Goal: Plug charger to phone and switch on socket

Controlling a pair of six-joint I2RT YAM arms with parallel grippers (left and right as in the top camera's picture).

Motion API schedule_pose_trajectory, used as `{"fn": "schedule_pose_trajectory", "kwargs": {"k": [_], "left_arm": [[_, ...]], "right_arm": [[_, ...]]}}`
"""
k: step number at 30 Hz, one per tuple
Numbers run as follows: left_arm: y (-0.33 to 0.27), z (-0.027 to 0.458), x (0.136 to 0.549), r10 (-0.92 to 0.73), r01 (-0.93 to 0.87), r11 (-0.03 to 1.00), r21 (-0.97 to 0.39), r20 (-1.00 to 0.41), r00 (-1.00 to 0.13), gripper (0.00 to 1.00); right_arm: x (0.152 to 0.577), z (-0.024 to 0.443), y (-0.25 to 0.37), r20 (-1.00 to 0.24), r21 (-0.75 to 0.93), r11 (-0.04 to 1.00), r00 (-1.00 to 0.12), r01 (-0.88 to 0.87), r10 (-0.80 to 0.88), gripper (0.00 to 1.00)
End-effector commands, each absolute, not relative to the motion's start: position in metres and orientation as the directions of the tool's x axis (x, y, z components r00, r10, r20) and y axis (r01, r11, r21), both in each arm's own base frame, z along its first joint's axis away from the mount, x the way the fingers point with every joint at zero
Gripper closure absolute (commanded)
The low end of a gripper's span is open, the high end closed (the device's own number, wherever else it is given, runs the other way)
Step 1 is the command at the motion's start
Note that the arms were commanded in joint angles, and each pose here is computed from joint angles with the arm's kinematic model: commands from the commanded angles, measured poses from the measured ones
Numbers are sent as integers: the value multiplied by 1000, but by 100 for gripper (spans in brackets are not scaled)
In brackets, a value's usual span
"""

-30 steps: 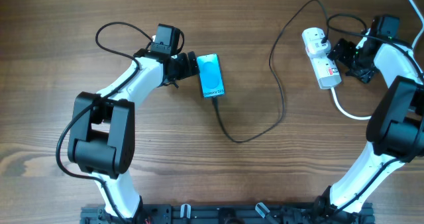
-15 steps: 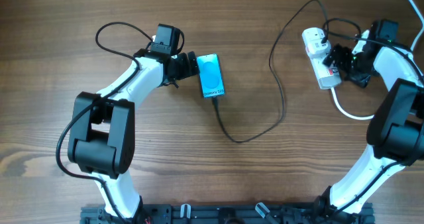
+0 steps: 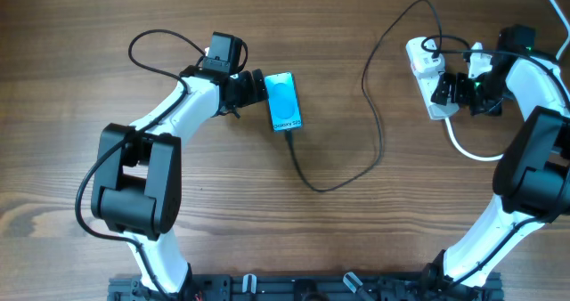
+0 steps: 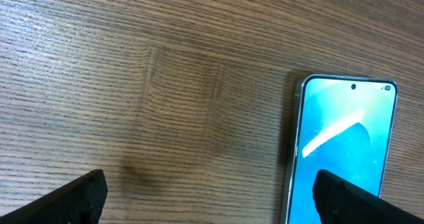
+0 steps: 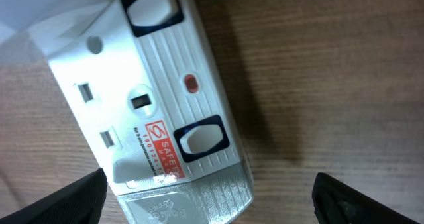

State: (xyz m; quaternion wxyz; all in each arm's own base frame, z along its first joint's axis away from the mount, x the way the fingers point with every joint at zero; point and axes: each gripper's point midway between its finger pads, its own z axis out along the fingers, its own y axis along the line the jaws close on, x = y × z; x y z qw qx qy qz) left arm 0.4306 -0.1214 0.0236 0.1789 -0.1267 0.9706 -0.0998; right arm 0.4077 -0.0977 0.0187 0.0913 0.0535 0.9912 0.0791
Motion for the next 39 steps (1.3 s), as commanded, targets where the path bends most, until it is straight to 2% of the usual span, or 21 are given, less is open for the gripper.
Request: {"fn": "schedule_pose_trajectory", "kwargs": {"k": [1,8,14,19,23,28,32,36,39], "left_arm": [[-120,19,430,-276,-211,952,-223,-321,-906,0],[-120,19,430,-276,-211,952,-223,-321,-906,0],[-120,19,430,-276,-211,952,-223,-321,-906,0],[-120,19,430,-276,-211,952,-223,-321,-906,0],[-120,19,430,-276,-211,952,-223,-321,-906,0],[-120,19,430,-276,-211,952,-223,-321,-906,0],[-120,19,430,-276,-211,952,-223,-321,-906,0],[-120,19,430,-276,-211,952,-223,-321,-906,0],[-120,19,430,-276,-211,952,-223,-321,-906,0]], "right_arm": [[406,11,-86,-191,159,984,-980,-79,-48,0],[412,7,-68,-215,141,974,-966,-175,-142,0],[417,5,-72,-194,30,982,-965,-188,-179,0],[416,3,-74,-187,21,983,-966,-185,-178,6],[416,-1,-76,-177,13,983,-968,-184,-178,0],[414,-7,-78,-159,6,984,-971,-181,-177,1],[413,-8,-78,-154,9,985,-974,-172,-169,9],[413,-8,-78,-153,18,993,-982,-116,-112,12],[412,-8,-78,-151,29,999,-988,-46,-41,18]]}}
